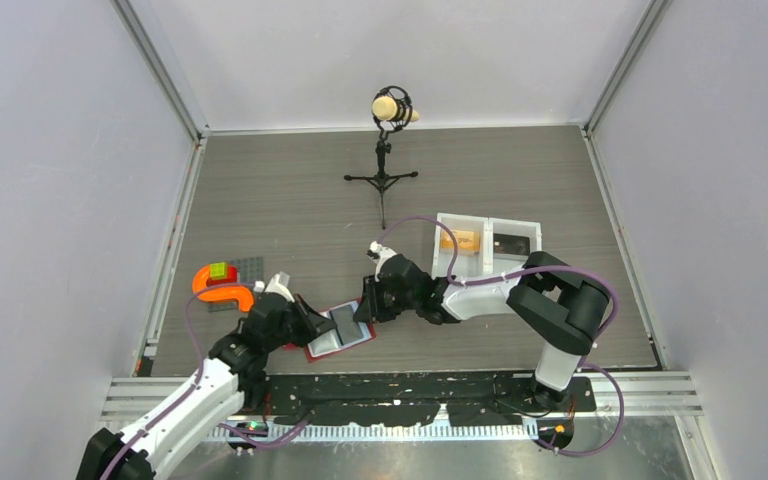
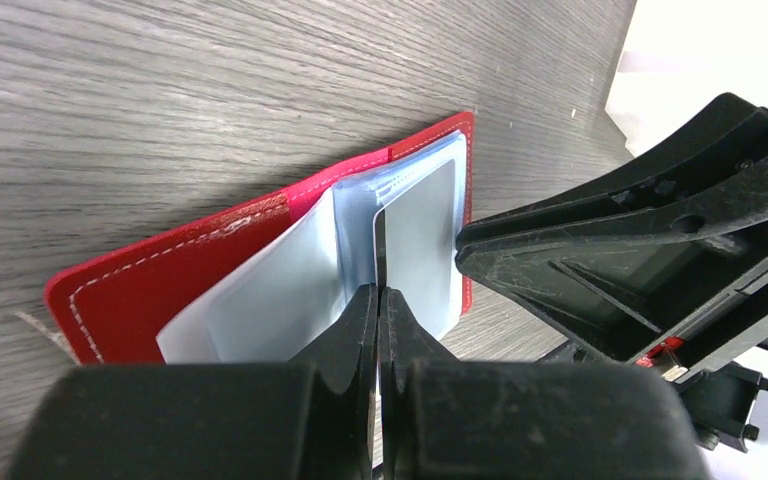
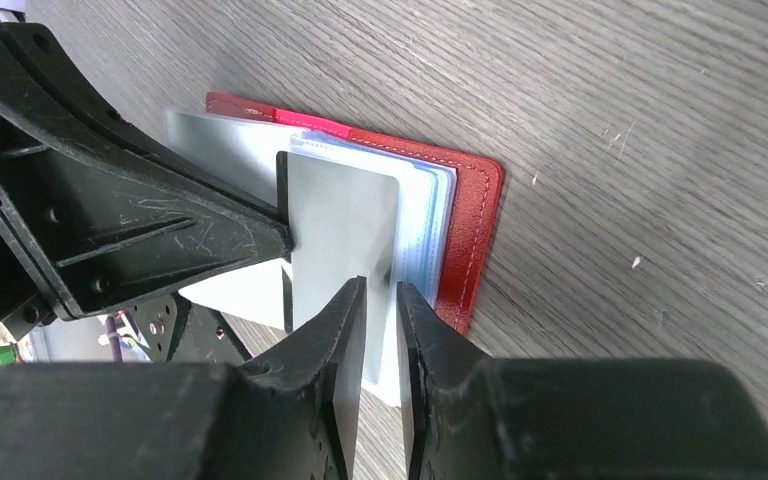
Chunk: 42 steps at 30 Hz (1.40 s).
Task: Take the credit cards out of the card holder
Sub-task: Remove the credit card from the card holder.
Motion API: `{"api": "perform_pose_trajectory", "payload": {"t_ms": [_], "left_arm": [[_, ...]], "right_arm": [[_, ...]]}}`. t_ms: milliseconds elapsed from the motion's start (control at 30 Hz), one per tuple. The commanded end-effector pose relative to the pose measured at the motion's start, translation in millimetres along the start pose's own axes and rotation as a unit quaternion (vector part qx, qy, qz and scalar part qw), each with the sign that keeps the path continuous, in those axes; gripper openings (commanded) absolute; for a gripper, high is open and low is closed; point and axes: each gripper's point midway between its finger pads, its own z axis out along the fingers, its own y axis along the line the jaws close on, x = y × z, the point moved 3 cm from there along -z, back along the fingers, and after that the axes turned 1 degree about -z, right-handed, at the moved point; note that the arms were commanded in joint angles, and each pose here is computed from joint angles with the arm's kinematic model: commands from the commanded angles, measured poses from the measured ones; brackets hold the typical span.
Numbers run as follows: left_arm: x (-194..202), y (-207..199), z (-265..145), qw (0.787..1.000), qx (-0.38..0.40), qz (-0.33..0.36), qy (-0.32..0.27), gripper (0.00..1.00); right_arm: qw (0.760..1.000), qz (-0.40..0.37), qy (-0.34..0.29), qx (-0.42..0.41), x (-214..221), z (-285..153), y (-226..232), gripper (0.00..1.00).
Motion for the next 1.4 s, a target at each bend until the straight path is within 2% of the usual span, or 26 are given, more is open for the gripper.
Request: {"api": "perform_pose_trajectory", "payload": {"t_ms": [0, 400, 833, 1100, 1367], "left_arm": [[-6.5, 1.5, -5.2, 1.000, -0.022, 0.007, -0.002, 0.00], [-8.9, 3.0, -10.3, 1.000, -0.022, 0.011, 0.011, 0.00], [-11.7, -20.9, -14.2, 0.998, 0.048, 0.048, 0.018, 0.00], [-9.3, -23.9, -12.2, 0.997, 0.060, 0.045, 0.028, 0.00], [-6.6, -31.5, -12.0, 0.994, 0.073, 0.058, 0.053, 0.00]], "right_arm": [[0.999, 0.010, 0.015, 0.046, 12.0, -3.0, -23.8, 0.25], [0.998, 0.013, 0.016, 0.054, 10.1, -2.9, -30.8, 0.25], [0.999, 0.003, -0.001, 0.043, -3.3, -13.9, -18.5, 0.24], [0.999, -0.014, -0.028, -0.011, -16.3, -25.1, 13.9, 0.25], [0.999, -0.013, -0.013, -0.044, -12.3, -12.4, 25.3, 0.25]]}}
